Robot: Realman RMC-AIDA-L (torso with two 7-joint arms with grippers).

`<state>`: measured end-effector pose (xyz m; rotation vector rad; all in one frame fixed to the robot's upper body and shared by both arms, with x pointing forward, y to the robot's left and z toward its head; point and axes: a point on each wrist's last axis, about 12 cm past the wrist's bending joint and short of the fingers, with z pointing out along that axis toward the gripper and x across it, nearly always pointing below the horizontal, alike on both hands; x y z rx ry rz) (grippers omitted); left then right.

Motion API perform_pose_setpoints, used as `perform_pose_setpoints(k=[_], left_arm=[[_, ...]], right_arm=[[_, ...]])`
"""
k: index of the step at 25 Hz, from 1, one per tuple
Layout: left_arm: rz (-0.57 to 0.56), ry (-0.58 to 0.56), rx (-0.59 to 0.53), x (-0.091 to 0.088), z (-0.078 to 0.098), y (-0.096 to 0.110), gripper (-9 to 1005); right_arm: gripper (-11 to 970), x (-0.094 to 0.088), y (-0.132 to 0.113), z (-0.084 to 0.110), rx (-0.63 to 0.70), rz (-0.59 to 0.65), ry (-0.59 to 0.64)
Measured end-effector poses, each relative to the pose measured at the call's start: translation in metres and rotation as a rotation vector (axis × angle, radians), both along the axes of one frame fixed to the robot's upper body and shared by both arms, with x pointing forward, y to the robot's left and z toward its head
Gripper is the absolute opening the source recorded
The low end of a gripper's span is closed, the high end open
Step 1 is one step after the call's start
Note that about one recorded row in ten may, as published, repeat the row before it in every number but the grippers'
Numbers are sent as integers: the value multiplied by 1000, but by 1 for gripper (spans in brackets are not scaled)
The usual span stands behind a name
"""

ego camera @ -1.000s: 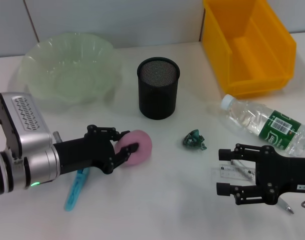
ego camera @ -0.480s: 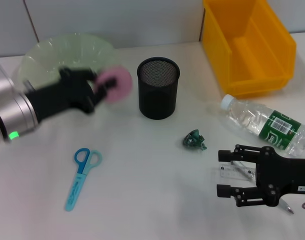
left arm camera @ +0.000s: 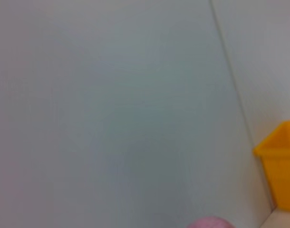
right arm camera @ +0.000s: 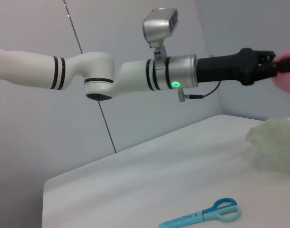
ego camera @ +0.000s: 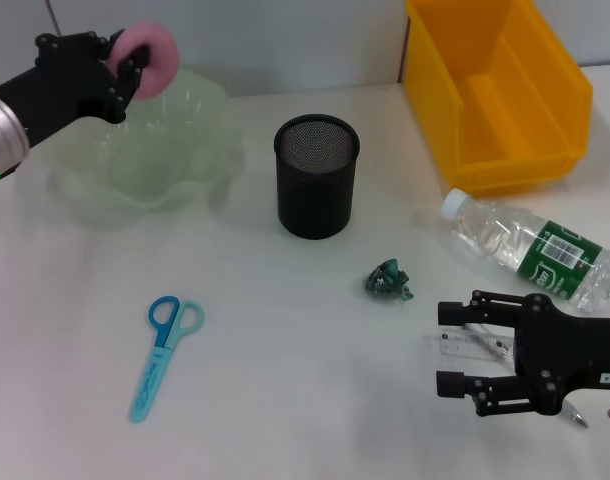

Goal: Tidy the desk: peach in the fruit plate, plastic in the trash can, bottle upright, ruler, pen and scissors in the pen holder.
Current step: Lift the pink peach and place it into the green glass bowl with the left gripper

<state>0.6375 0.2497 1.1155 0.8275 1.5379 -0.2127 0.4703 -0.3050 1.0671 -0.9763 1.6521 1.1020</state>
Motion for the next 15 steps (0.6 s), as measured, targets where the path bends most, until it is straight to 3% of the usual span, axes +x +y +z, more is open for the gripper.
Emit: perform_pose_setpoints(k=[10, 15], left_arm=[[48, 31, 36, 7, -7, -5, 356], [47, 42, 8, 6, -5, -2, 513]], right_arm=[[786, 1, 1, 1, -1, 7, 8], [783, 1, 1, 0, 0, 6, 10]])
